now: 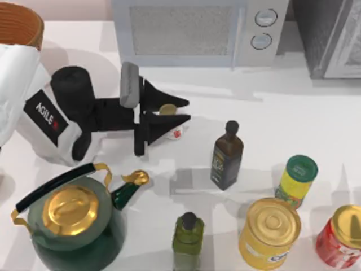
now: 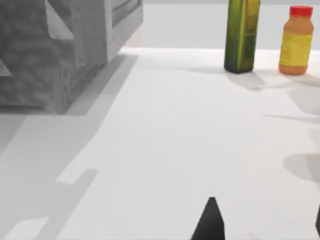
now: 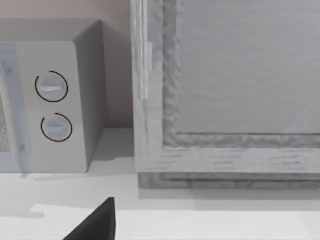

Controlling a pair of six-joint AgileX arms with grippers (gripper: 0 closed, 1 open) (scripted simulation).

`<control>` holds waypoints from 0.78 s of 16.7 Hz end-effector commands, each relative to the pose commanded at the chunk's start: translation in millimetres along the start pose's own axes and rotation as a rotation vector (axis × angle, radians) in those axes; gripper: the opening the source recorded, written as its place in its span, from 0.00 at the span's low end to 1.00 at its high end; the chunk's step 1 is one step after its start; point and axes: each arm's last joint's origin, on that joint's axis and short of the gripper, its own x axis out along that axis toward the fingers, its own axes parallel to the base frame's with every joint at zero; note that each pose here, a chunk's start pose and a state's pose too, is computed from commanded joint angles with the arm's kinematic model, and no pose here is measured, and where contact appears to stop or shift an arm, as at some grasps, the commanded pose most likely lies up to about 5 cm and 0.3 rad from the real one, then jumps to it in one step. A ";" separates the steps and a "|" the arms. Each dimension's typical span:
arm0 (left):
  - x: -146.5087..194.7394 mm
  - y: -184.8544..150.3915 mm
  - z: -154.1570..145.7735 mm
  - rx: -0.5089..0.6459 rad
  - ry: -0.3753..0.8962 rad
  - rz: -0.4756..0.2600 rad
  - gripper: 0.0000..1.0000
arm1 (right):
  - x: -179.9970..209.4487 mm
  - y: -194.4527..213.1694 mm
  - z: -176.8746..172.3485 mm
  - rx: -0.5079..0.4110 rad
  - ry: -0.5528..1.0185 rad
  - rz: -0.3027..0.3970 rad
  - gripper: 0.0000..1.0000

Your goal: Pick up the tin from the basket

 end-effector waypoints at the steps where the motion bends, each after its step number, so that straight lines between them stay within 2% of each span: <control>1: 4.1 -2.1 -9.7 -0.001 0.001 -0.027 0.00 | 0.0 0.0 0.0 0.000 0.000 0.000 1.00; 3: 9.3 -6.1 -20.7 -0.006 0.002 -0.060 0.00 | 0.0 0.0 0.0 0.000 0.000 0.000 1.00; 8: 9.3 -6.1 -20.7 -0.006 0.002 -0.060 0.00 | 0.0 0.0 0.0 0.000 0.000 0.000 1.00; 13: 9.3 -6.1 -20.7 -0.006 0.002 -0.060 0.38 | 0.0 0.0 0.0 0.000 0.000 0.000 1.00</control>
